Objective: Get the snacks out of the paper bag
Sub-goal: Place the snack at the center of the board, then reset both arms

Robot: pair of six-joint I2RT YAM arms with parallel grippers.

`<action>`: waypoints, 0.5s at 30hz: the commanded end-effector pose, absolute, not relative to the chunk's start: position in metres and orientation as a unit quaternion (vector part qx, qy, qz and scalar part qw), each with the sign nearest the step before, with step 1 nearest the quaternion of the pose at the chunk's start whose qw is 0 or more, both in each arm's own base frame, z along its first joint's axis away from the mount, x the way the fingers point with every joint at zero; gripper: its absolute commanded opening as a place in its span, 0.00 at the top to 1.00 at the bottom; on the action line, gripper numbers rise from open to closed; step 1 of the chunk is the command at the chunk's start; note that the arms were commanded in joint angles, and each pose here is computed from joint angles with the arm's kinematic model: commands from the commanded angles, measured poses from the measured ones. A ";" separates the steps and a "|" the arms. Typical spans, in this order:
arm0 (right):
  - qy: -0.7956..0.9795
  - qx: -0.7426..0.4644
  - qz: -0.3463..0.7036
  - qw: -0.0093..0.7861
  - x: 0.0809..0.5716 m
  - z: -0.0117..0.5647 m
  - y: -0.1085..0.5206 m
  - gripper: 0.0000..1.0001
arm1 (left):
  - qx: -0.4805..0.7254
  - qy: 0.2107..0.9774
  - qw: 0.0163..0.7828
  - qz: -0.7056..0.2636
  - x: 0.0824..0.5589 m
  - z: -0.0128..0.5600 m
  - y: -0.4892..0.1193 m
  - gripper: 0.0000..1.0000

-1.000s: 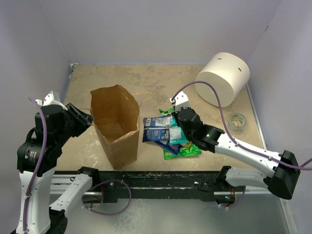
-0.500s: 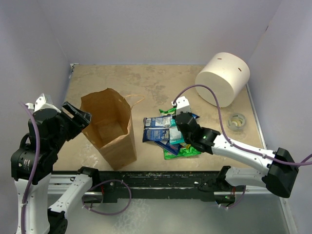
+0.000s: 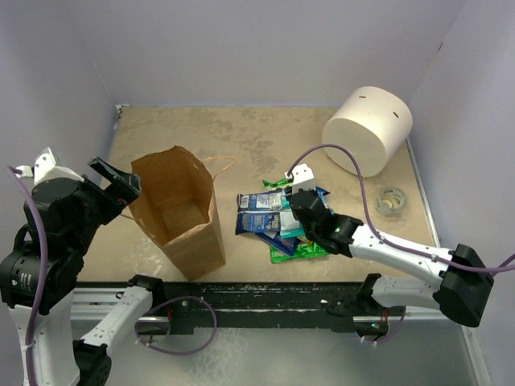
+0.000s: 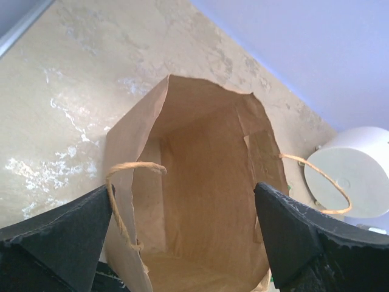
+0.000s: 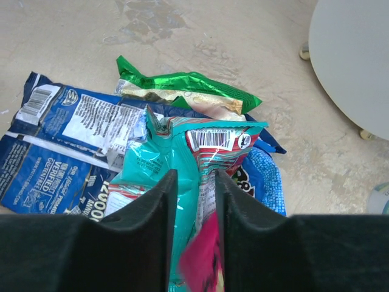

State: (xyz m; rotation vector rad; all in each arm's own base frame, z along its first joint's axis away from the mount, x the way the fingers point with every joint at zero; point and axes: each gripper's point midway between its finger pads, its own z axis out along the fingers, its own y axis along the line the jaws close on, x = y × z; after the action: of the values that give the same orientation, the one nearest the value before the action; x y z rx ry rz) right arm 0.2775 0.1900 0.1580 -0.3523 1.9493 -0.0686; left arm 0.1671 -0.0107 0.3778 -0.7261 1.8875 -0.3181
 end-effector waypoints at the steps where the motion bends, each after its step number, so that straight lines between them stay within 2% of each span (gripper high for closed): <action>1: 0.811 -0.141 0.008 0.568 0.278 0.188 0.198 0.63 | -0.292 0.769 0.560 -0.098 0.166 0.403 0.005 0.01; 3: 0.807 -0.152 0.017 0.570 0.277 0.198 0.200 0.57 | -0.287 0.762 0.573 -0.088 0.165 0.412 0.010 0.01; 9: 0.782 -0.157 0.037 0.602 0.280 0.250 0.205 0.29 | -0.257 0.745 0.612 -0.068 0.170 0.439 0.017 0.01; 12: 0.766 -0.154 0.045 0.623 0.282 0.277 0.207 0.20 | -0.247 0.739 0.624 -0.065 0.172 0.449 0.017 0.01; 13: 0.761 -0.151 0.049 0.629 0.283 0.284 0.208 0.13 | -0.243 0.737 0.627 -0.065 0.174 0.452 0.017 0.01; 14: 0.759 -0.145 0.052 0.632 0.284 0.290 0.209 0.02 | -0.240 0.736 0.630 -0.066 0.176 0.456 0.016 0.01; 15: 0.758 -0.139 0.054 0.635 0.285 0.296 0.209 0.00 | -0.237 0.735 0.632 -0.066 0.176 0.458 0.015 0.01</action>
State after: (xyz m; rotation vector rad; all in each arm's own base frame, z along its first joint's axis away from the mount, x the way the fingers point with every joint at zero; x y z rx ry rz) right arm 0.2801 0.2072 0.2491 -0.3680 1.8174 0.0783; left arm 0.1646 0.0138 0.4332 -0.6038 1.7436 -0.1762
